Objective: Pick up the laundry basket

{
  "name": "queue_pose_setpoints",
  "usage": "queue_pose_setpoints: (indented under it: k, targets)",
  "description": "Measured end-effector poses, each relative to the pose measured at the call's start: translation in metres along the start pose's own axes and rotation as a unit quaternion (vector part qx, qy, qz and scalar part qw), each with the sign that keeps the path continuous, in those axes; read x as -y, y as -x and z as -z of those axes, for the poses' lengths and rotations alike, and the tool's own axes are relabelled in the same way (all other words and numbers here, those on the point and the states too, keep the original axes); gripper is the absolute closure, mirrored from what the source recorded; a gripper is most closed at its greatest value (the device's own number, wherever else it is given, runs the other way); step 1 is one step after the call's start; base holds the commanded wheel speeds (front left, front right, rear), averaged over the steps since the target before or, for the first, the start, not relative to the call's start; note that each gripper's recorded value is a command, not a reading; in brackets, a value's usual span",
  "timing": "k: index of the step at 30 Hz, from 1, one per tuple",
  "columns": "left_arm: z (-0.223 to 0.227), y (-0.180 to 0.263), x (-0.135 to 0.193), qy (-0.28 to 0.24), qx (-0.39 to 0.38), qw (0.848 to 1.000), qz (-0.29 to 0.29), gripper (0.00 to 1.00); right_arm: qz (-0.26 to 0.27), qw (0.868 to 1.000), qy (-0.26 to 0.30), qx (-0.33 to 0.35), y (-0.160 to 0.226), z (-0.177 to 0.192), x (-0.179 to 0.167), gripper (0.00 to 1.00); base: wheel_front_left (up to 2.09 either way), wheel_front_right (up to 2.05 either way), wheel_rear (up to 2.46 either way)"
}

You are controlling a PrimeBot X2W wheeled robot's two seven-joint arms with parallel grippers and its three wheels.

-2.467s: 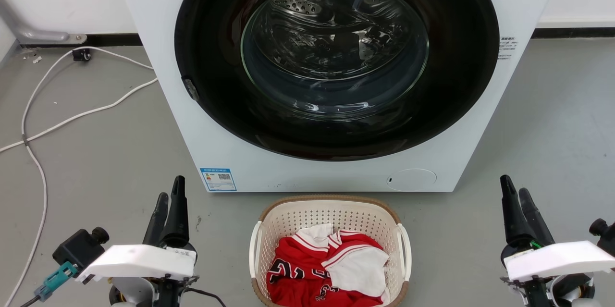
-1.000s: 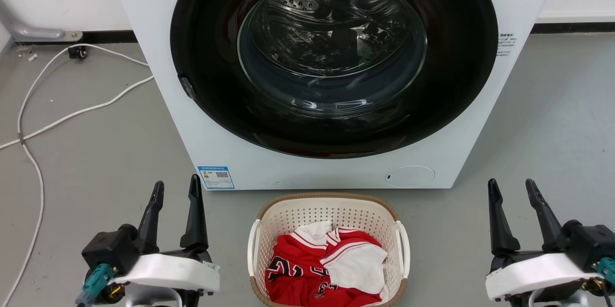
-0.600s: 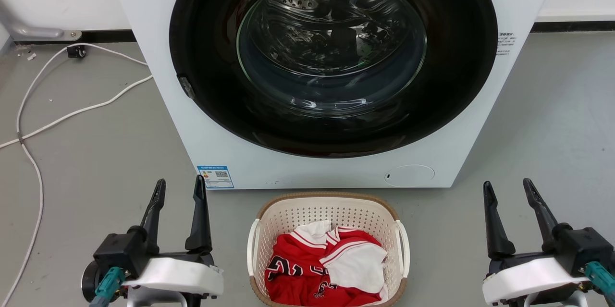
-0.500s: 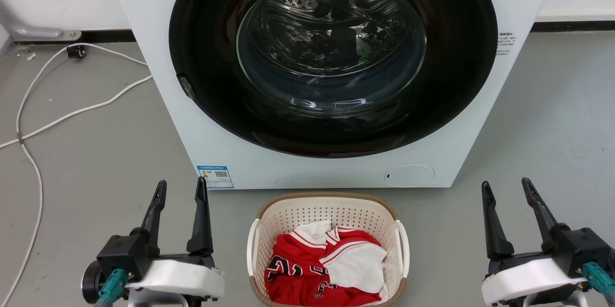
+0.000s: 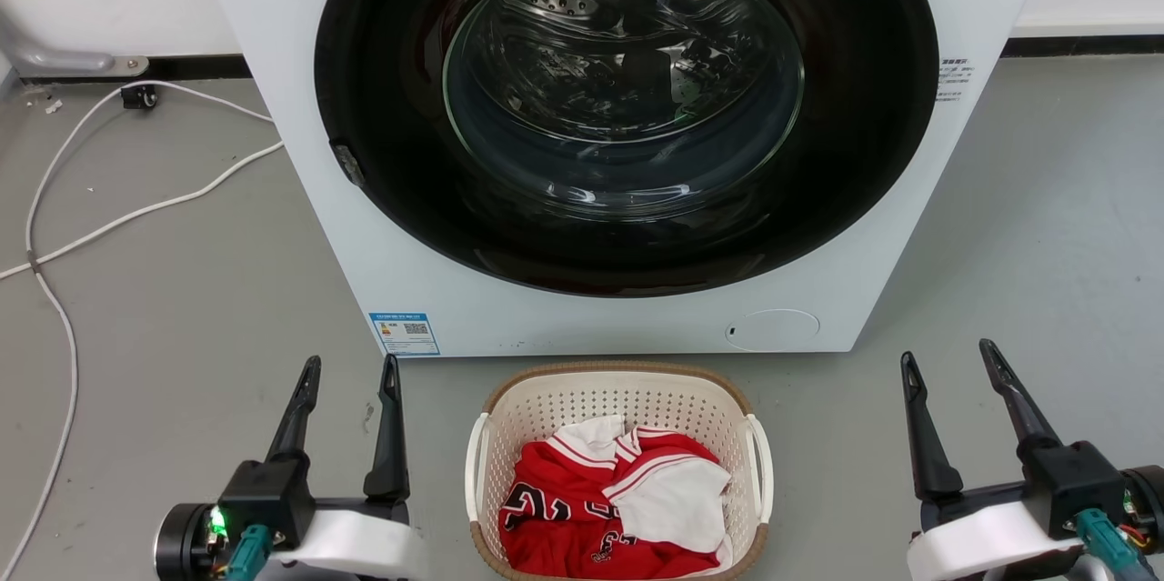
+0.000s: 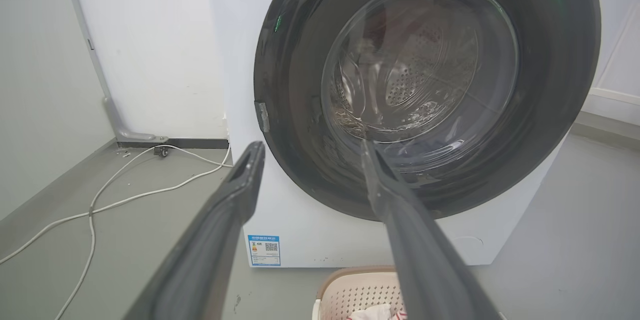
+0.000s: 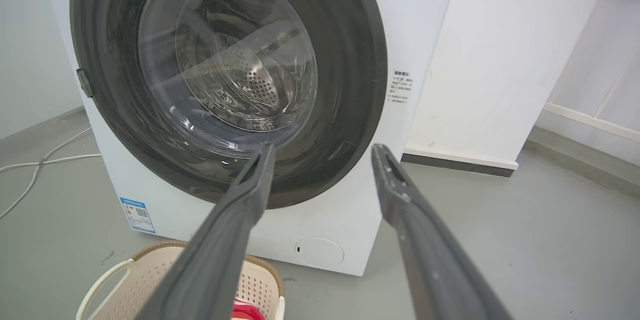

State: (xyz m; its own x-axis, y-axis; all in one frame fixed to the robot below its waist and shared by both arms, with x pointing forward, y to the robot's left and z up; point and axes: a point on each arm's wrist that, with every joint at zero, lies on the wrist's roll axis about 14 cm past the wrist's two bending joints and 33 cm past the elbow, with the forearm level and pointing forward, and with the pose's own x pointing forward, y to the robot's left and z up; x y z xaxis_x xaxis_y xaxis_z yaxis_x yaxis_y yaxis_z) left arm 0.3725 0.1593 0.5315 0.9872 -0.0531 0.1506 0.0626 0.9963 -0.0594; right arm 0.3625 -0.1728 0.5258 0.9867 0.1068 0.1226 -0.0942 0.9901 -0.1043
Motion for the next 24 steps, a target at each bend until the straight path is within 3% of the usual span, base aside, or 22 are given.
queue_pose_setpoints:
  k: [12,24]
  targets:
    - [0.01,0.007,0.001,-0.037,-0.011,0.999,0.003,0.0,-0.014,0.999,0.041,-0.001,0.003,0.002,-0.005,0.0,0.0,0.0,0.0]
    - [0.012,0.008,-0.002,-0.035,-0.014,0.999,-0.003,0.0,-0.002,1.0,0.011,-0.007,0.004,0.008,0.0,0.0,0.0,0.0,0.0]
